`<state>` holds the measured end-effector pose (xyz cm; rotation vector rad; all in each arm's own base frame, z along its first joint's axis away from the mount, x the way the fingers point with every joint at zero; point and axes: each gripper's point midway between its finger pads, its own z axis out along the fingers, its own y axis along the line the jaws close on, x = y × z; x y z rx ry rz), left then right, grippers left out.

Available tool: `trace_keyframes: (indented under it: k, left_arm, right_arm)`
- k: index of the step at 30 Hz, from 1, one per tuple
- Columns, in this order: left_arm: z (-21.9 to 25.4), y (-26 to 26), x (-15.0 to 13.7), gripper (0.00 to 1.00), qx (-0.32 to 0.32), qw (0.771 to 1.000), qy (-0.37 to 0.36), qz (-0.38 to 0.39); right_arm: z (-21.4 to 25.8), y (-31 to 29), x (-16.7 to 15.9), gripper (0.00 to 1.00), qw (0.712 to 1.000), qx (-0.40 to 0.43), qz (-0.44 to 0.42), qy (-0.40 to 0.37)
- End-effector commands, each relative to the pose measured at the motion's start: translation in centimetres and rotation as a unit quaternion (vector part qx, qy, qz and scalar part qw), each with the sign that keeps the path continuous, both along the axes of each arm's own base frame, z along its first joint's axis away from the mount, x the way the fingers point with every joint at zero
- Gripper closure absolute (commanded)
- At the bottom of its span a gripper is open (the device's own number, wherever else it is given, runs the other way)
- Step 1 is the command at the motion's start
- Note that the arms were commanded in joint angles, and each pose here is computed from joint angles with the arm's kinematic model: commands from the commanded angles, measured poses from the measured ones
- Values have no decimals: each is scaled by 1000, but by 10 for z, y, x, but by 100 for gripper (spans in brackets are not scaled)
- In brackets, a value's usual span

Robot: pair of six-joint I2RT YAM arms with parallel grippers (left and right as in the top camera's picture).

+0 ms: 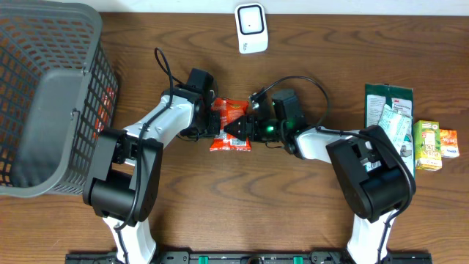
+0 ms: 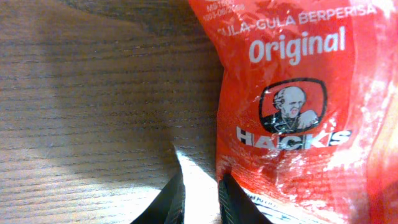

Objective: Scan the item barcode

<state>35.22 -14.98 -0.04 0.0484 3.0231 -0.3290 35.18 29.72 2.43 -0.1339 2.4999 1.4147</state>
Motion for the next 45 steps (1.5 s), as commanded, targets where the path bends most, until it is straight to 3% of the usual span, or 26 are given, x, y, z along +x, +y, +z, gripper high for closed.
trace_keyframes:
  k: [1,23,27,30,34,35,38,42,45]
  left_arm:
    - [-12,4,-9,79,9,1000,19,4]
    - [-13,10,-7,79,27,1000,11,1]
    - [-13,10,-7,79,27,1000,10,1]
    - [-13,10,-7,79,27,1000,10,-3]
    - [-13,10,-6,78,29,1000,8,-6]
    - [-13,12,-6,78,34,999,7,-5]
    - [-14,18,-3,77,53,999,0,-2]
    - [-12,19,7,69,59,998,-22,-3]
    - [-10,17,14,69,54,998,-35,-2]
  right_arm:
    - [-9,-16,14,36,999,-25,-31,-13]
    - [-18,-19,22,44,996,-64,-63,-30]
    - [-17,-13,20,53,996,-63,-58,-37]
    - [-17,-10,18,54,996,-64,-51,-41]
    - [-16,-4,11,77,997,-57,-34,-38]
    - [-14,-2,8,79,998,-50,-25,-35]
    - [-10,4,-4,79,999,-27,3,-20]
    - [-12,6,-19,76,999,-18,22,19]
    - [-20,6,-32,67,997,-29,21,64]
